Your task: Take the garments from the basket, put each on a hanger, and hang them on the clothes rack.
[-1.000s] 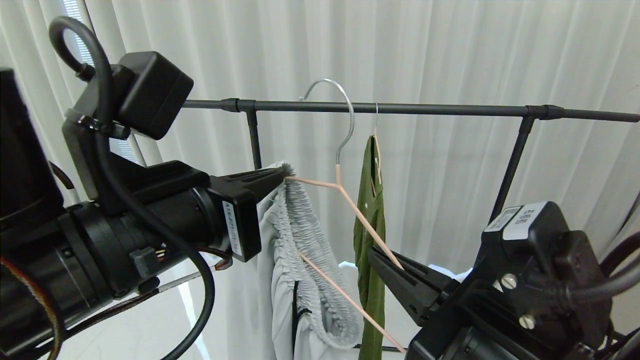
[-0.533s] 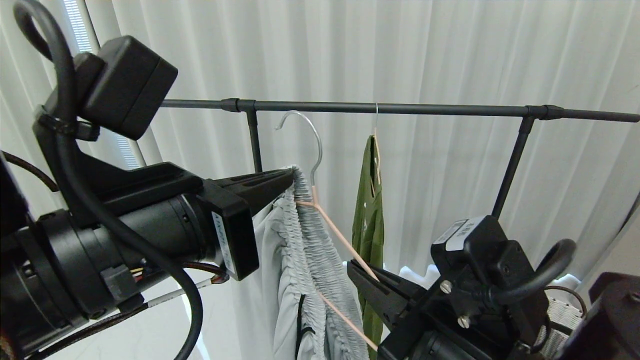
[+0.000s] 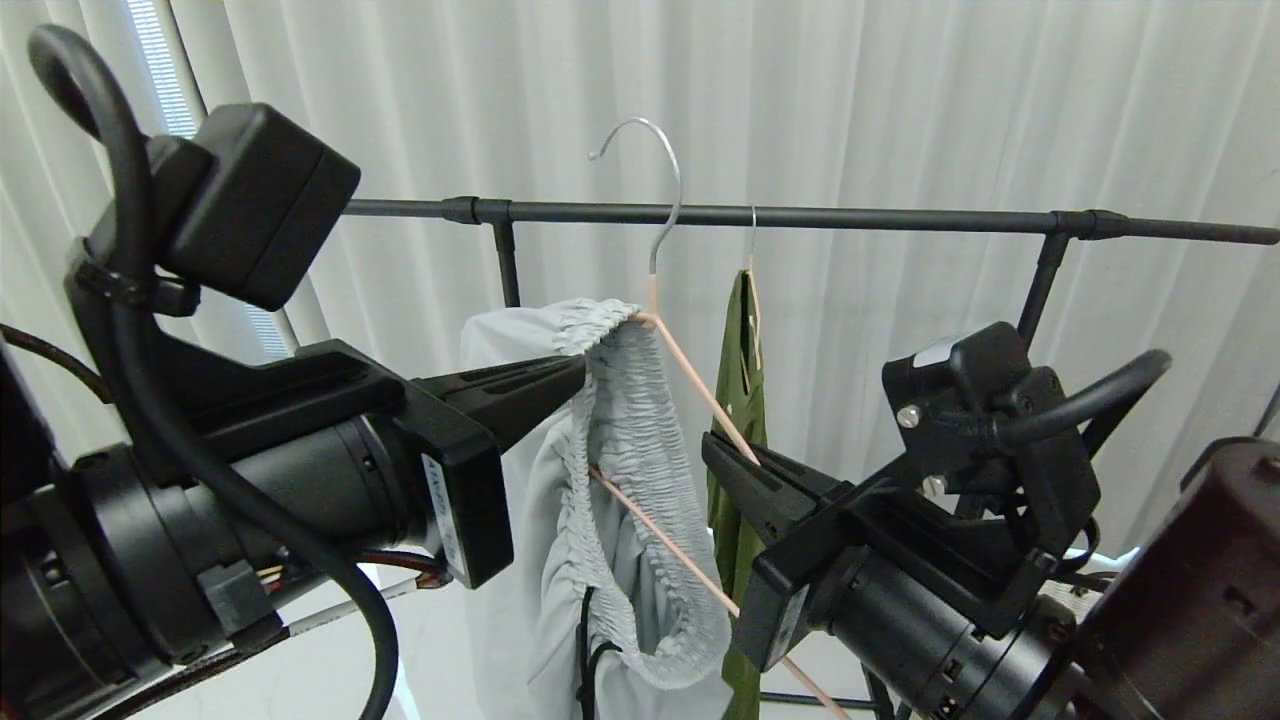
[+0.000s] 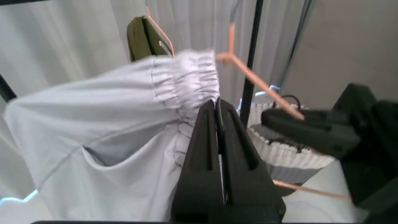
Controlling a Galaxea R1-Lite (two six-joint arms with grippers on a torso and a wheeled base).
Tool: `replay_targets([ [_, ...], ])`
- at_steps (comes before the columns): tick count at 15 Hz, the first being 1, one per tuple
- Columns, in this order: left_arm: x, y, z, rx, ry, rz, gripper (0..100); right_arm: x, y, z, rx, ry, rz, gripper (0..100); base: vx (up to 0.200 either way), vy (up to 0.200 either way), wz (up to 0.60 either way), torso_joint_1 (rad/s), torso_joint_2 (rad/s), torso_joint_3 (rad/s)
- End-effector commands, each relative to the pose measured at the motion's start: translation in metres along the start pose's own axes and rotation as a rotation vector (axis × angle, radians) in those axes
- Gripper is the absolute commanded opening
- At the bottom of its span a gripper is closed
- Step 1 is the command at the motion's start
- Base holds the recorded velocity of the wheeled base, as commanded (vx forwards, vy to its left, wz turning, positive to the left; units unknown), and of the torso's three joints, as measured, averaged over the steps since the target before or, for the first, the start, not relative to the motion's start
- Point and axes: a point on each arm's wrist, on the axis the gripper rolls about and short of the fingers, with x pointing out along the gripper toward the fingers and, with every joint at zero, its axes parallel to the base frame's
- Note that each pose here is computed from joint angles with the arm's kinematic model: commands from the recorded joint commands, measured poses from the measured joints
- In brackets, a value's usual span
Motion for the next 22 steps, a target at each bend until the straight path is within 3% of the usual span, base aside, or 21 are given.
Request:
replay_targets([
  [1, 0.000, -0.001, -0.006, 0.026, 0.021, 0.001, 0, -0.002, -0.001, 0.006, 0.011, -0.027, 0.000, 0, 0.000, 0.000, 0.00, 0.000, 0.00, 0.000],
  [5, 0.001, -0.001, -0.009, 0.061, 0.033, 0.002, 0, -0.005, -0.001, 0.014, 0.010, -0.064, 0.007, 0, 0.000, 0.000, 0.00, 0.000, 0.00, 0.000],
  [6, 0.002, -0.001, -0.009, 0.077, 0.036, 0.001, 100, -0.006, -0.001, 0.015, 0.012, -0.068, 0.007, 0, 0.000, 0.000, 0.00, 0.000, 0.00, 0.000],
  [10, 0.002, -0.002, -0.012, 0.085, 0.043, -0.004, 100, -0.009, -0.003, 0.020, -0.003, -0.090, 0.009, 0, 0.000, 0.000, 0.00, 0.000, 0.00, 0.000],
  [12, -0.003, -0.001, -0.023, 0.123, 0.074, -0.005, 100, -0.016, -0.006, 0.021, -0.007, -0.091, 0.010, 0, 0.000, 0.000, 0.00, 0.000, 0.00, 0.000],
  [16, -0.036, 0.006, -0.027, 0.379, 0.025, -0.010, 100, -0.037, -0.021, 0.019, -0.045, -0.078, 0.001, 0, 0.000, 0.000, 0.00, 0.000, 0.00, 0.000],
  [19, -0.059, 0.011, -0.030, 0.382, -0.018, -0.024, 100, -0.069, -0.037, 0.005, -0.100, -0.024, 0.063, 0, 0.000, 0.000, 0.00, 0.000, 0.00, 0.000],
  [22, -0.071, 0.014, -0.042, 0.386, -0.015, -0.048, 100, -0.090, -0.045, 0.004, -0.175, -0.034, 0.148, 0, 0.000, 0.000, 0.00, 0.000, 0.00, 0.000],
])
